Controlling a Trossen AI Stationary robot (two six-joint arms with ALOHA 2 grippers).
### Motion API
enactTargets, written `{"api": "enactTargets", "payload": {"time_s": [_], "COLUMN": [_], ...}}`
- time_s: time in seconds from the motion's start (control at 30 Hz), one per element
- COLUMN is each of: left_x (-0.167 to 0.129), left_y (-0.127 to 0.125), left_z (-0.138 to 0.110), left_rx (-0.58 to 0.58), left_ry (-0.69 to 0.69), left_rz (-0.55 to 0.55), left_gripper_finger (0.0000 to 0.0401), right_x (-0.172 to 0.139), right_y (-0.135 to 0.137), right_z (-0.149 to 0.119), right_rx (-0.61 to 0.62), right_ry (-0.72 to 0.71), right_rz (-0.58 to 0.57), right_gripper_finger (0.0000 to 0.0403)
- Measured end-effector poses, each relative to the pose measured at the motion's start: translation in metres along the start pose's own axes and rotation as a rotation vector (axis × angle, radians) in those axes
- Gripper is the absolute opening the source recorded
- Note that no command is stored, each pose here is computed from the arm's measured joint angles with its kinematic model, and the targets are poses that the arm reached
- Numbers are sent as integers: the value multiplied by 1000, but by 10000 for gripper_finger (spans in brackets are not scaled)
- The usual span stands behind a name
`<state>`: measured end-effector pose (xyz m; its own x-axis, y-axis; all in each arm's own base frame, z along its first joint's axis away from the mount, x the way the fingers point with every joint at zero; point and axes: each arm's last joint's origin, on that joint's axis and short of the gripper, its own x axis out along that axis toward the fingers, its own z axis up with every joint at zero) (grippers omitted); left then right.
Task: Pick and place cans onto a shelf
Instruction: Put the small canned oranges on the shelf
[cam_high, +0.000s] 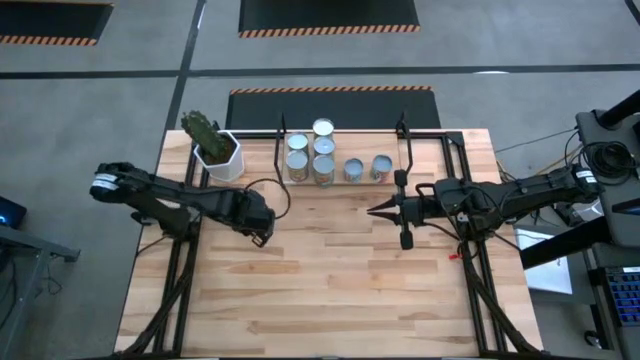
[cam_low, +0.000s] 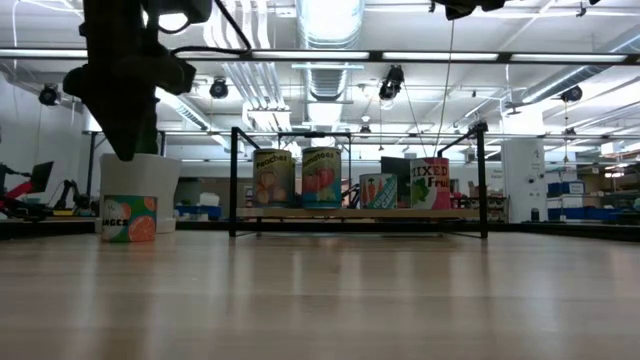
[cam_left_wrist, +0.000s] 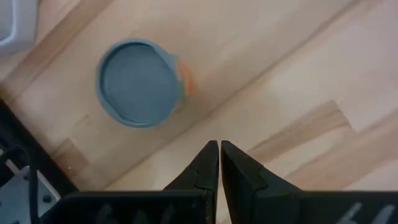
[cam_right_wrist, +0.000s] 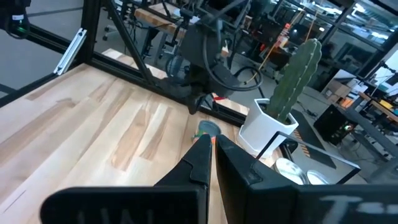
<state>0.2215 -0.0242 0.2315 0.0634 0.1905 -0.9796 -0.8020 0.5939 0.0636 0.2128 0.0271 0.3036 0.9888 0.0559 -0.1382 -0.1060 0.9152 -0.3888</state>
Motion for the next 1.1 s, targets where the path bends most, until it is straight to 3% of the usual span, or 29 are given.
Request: {"api": "enactTargets", "payload": {"time_s": [0.13,0.27,0.63,0.8,0.93,1.1], "left_x": [3,6,12,13,17,31], "left_y": [7,15,38,36,35,41], "left_z": [10,22,47,50,51,41], "left_rx": [-20,-15,-115,-127,-132,-155], "left_ry": [3,5,-5,-36,-54,-16], "left_rz": [14,17,63,44,28,72], "left_gripper_finger": [5,42,256,325,349,349], "right_x": [-2,-5,-8,-8,-8,-8], "right_y": [0,0,1,1,1,2], "right_z": [0,-1,-4,-5,-5,-6], "right_rx": [6,16,31,36,38,38], "right_ry": [7,20,61,72,72,78], "right_rz": [3,8,24,28,28,30], "right_gripper_finger": [12,12,12,12,12,12]}}
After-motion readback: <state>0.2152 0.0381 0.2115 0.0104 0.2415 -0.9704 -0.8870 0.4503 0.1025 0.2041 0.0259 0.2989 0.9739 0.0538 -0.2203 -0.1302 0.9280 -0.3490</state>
